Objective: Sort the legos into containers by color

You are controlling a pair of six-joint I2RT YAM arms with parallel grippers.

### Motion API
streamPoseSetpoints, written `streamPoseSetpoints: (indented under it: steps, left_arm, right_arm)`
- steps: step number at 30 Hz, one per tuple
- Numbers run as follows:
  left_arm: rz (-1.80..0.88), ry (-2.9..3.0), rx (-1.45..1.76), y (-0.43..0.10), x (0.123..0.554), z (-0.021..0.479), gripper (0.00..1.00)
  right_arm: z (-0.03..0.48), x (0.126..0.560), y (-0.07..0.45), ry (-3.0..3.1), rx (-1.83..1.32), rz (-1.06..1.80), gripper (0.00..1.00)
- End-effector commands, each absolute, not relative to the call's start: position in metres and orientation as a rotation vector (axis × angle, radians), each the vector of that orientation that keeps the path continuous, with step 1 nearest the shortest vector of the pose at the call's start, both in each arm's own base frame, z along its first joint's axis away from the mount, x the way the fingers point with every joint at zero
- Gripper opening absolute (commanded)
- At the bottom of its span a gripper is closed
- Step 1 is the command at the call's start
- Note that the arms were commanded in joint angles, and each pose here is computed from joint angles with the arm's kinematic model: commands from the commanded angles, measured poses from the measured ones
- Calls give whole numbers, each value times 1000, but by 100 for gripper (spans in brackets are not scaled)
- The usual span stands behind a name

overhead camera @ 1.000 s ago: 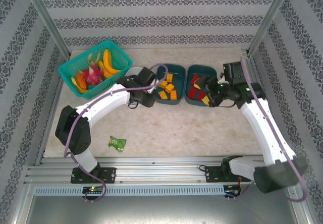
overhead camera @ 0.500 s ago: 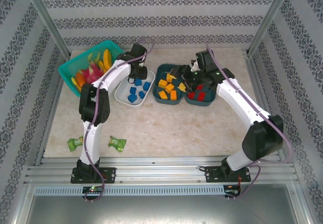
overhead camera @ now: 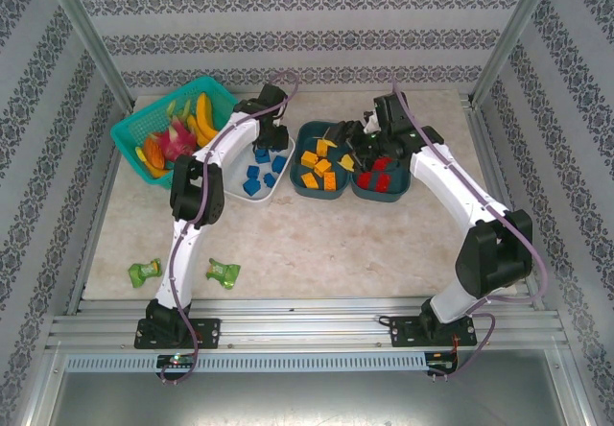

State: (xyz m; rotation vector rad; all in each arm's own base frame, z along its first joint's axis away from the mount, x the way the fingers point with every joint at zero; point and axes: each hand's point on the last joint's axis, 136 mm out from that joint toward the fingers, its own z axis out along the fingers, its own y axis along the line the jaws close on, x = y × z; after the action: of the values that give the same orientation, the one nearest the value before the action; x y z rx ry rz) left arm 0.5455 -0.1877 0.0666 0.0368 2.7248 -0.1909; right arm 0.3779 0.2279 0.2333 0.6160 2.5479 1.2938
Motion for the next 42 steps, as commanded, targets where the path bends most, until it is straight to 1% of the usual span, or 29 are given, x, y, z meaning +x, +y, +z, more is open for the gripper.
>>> streamPoseSetpoints:
  steps: [1, 9, 12, 16, 19, 21, 24, 26, 28, 30, 32, 33, 34, 36, 39, 41, 42]
  left_arm:
    - [-203, 2749, -23, -179, 539, 66, 30]
    - [-214, 2785, -21, -182, 535, 53, 41]
    - [-215, 2783, -23, -182, 534, 58, 49]
    - [-224, 2731, -15, -184, 536, 86, 60]
    - [-233, 2689, -30, -183, 535, 116, 61]
    - [-249, 2647, -44, -183, 531, 145, 62]
    - [-288, 2583, -102, -179, 516, 190, 66]
    - [-320, 2551, -145, -174, 499, 218, 69]
    - [-347, 2540, -182, -166, 475, 237, 74]
    - [-374, 2531, -198, -159, 444, 251, 100]
    - [-367, 2542, -222, -144, 411, 253, 100]
    - [-366, 2542, -243, -135, 393, 253, 100]
    - [-374, 2538, -269, -126, 375, 252, 100]
    - [-380, 2529, -320, -108, 343, 247, 100]
    - [-308, 2461, -315, -81, 300, 242, 100]
    - [-172, 2411, -362, -54, 280, 240, 100]
    - [-62, 2389, -402, -35, 271, 236, 100]
  right_arm:
    - [243, 383, 228, 2520, 582, 1321, 68]
    - [243, 382, 229, 2526, 576, 1323, 68]
    - [244, 380, 228, 2525, 572, 1320, 68]
    - [247, 378, 226, 2528, 544, 1296, 69]
    - [255, 376, 225, 2525, 499, 1274, 69]
    - [262, 373, 222, 2521, 447, 1244, 69]
    - [269, 364, 212, 2522, 368, 1166, 69]
    - [274, 356, 205, 2519, 294, 1099, 69]
    - [280, 346, 194, 2507, 204, 1008, 69]
    - [283, 336, 182, 2479, 123, 906, 70]
    - [283, 326, 166, 2450, 56, 767, 75]
    - [280, 321, 155, 2441, 43, 685, 84]
    - [277, 316, 146, 2430, 39, 626, 98]
    - [269, 310, 130, 2417, 48, 549, 98]
    - [265, 303, 111, 2357, 35, 409, 98]
    - [262, 302, 103, 2292, 32, 360, 98]
    - [259, 304, 94, 2262, 70, 311, 98]
